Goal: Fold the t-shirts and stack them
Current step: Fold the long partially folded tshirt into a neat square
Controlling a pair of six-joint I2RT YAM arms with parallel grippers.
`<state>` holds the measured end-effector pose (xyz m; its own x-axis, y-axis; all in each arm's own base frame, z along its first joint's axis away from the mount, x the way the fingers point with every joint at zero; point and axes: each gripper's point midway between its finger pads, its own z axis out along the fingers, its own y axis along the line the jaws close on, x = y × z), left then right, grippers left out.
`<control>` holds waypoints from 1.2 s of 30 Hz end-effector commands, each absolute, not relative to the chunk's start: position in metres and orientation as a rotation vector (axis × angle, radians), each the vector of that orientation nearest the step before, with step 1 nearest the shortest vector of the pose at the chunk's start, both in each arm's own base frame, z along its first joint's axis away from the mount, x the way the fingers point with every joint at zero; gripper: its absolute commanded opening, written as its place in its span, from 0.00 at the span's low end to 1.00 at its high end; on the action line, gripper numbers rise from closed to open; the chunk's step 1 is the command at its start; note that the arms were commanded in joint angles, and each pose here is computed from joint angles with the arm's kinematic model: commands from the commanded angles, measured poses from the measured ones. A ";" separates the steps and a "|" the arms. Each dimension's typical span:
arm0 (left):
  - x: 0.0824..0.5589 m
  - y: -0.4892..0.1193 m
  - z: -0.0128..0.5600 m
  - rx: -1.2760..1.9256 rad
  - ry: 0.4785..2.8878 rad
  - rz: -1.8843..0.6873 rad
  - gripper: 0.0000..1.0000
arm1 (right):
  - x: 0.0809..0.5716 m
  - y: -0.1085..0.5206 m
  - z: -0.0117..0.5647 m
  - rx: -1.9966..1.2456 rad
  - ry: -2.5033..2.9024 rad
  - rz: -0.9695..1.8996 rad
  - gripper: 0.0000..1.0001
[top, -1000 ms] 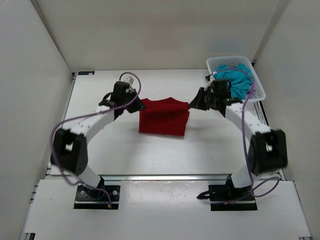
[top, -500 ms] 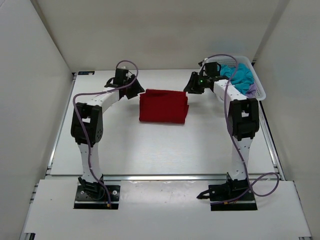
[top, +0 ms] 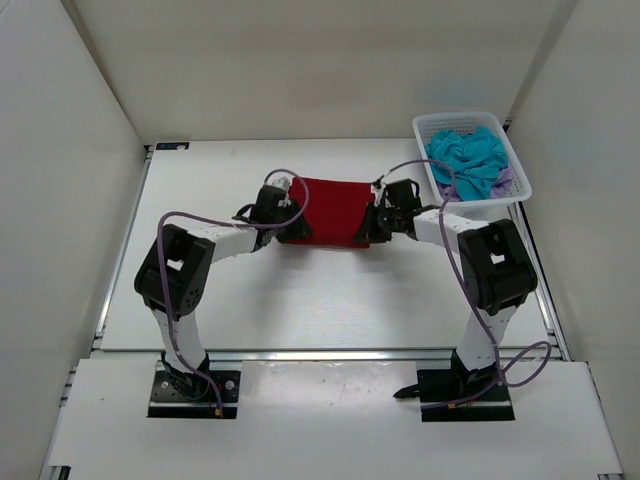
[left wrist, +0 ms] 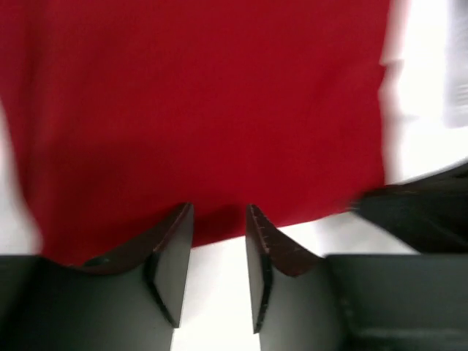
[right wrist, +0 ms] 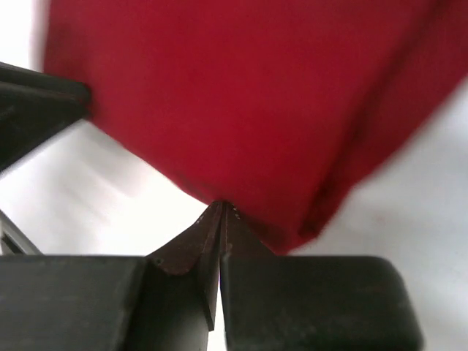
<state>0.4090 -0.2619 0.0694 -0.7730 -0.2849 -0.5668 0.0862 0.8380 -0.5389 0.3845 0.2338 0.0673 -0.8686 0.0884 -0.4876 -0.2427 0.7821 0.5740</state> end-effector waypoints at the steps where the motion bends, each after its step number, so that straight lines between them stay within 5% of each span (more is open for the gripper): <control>1: 0.398 -0.232 0.041 -0.266 2.365 -0.748 0.44 | 0.385 0.216 0.039 -0.048 2.477 0.872 0.00; 7: 0.339 -0.228 0.033 -0.365 2.357 -0.965 0.46 | 0.361 0.206 0.023 -0.053 2.506 0.854 0.00; 12: 0.330 -0.230 0.085 -0.299 2.245 -1.001 0.51 | 0.355 0.208 0.059 -0.100 2.448 0.878 0.00; 20: 0.358 -0.184 0.108 -0.324 2.200 -0.795 0.58 | 0.376 0.229 0.114 -0.138 2.304 0.938 0.00; 25: 0.384 -0.160 0.077 -0.366 2.291 -0.677 0.69 | 0.410 0.232 0.075 -0.088 2.381 0.945 0.00; 32: 0.412 -0.167 0.052 -0.310 2.359 -0.673 0.81 | 0.383 0.213 0.030 -0.016 2.453 0.954 0.00; 34: 0.416 -0.173 0.044 -0.287 2.387 -0.663 0.82 | 0.383 0.212 0.037 -0.017 2.439 0.961 0.08; 36: 0.428 -0.182 0.046 -0.234 2.378 -0.647 0.82 | 0.386 0.211 0.056 -0.043 2.395 0.970 0.27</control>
